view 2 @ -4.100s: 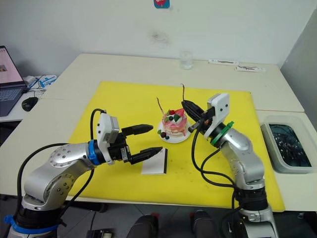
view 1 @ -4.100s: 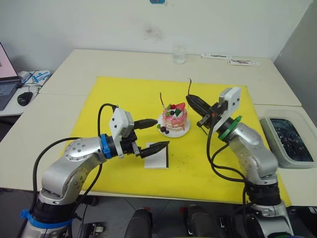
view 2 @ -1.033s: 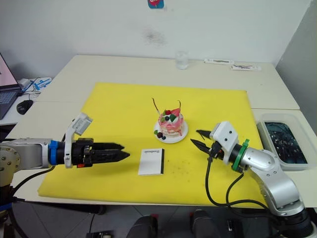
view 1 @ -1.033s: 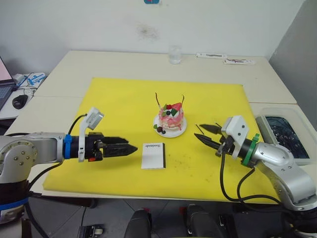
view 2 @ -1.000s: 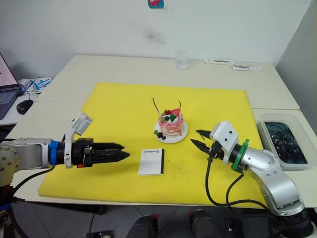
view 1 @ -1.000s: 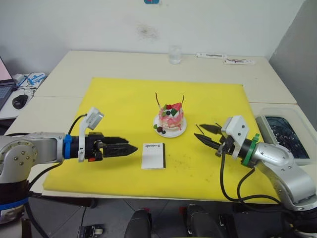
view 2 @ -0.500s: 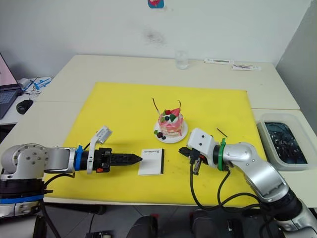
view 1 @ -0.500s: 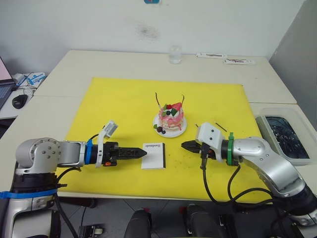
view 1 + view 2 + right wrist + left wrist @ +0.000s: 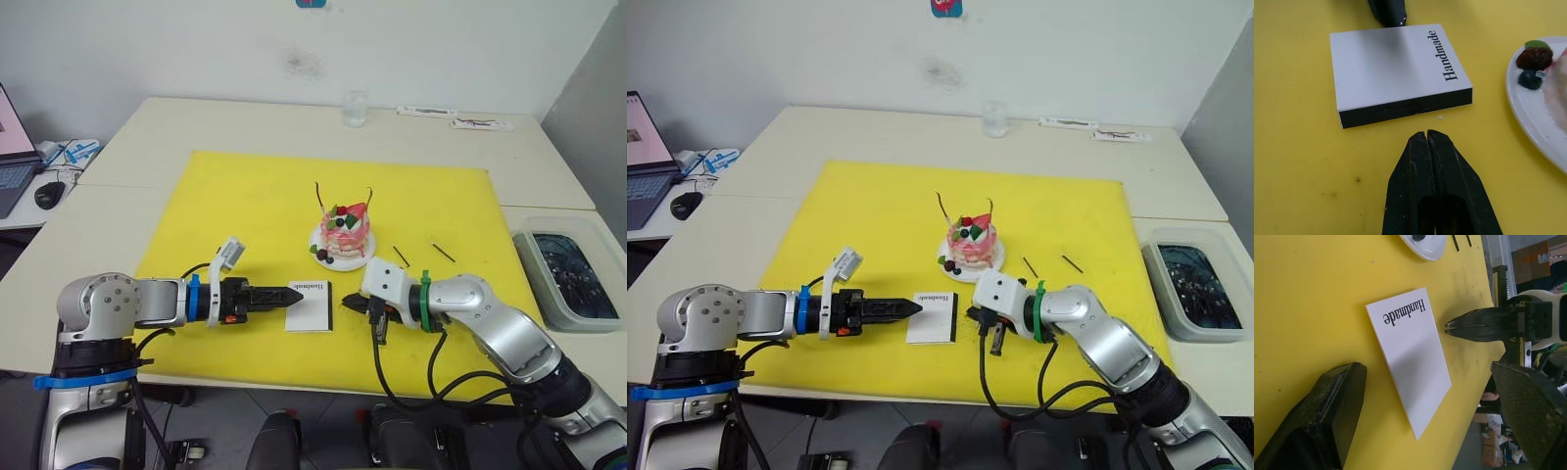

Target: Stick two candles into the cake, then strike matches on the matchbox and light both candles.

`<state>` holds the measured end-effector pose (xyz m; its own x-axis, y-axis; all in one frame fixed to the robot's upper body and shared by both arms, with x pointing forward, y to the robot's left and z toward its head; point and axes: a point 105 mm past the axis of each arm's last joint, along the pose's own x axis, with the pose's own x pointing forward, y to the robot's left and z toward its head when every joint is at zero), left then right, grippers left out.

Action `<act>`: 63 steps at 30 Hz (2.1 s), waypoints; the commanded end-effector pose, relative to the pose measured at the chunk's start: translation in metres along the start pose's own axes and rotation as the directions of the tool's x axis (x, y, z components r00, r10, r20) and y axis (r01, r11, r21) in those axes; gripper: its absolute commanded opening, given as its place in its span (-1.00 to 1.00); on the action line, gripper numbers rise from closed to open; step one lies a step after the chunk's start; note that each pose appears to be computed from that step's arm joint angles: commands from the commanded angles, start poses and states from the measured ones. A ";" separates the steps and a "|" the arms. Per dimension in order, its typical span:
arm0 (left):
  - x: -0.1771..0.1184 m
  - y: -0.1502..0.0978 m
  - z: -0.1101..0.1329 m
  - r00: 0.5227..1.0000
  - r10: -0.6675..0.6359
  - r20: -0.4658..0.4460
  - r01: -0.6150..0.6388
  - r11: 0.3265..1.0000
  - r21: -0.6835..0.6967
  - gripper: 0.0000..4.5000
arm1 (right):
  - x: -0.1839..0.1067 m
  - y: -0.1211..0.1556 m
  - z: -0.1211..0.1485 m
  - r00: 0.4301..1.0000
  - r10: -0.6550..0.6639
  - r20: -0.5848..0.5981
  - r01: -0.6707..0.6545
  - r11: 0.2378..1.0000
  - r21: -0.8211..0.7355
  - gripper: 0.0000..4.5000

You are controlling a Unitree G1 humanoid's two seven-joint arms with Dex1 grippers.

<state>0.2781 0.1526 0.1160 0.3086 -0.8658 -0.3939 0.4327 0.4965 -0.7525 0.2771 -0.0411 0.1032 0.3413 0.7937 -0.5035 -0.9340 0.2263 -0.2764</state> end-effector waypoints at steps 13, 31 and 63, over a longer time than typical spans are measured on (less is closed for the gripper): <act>0.011 0.000 -0.016 0.999 -0.006 -0.031 0.006 1.000 -0.017 1.00 | 0.028 0.003 0.011 0.997 0.064 0.035 -0.062 0.997 -0.046 -0.99; 0.016 0.000 -0.020 1.000 -0.014 -0.021 0.013 1.000 -0.024 1.00 | 0.042 0.004 0.030 0.990 0.092 0.105 -0.084 0.993 -0.079 -0.99; 0.014 0.010 -0.023 0.999 0.045 0.011 -0.045 0.999 -0.023 -0.98 | 0.045 0.011 0.046 0.980 0.118 0.159 -0.108 0.992 -0.071 -1.00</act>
<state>0.2708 0.1443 0.0947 0.3482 -0.8447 -0.4064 0.3999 0.5260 -0.7506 0.2821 0.0155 0.0989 0.2263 0.8699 -0.4382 -0.9617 0.1282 -0.2422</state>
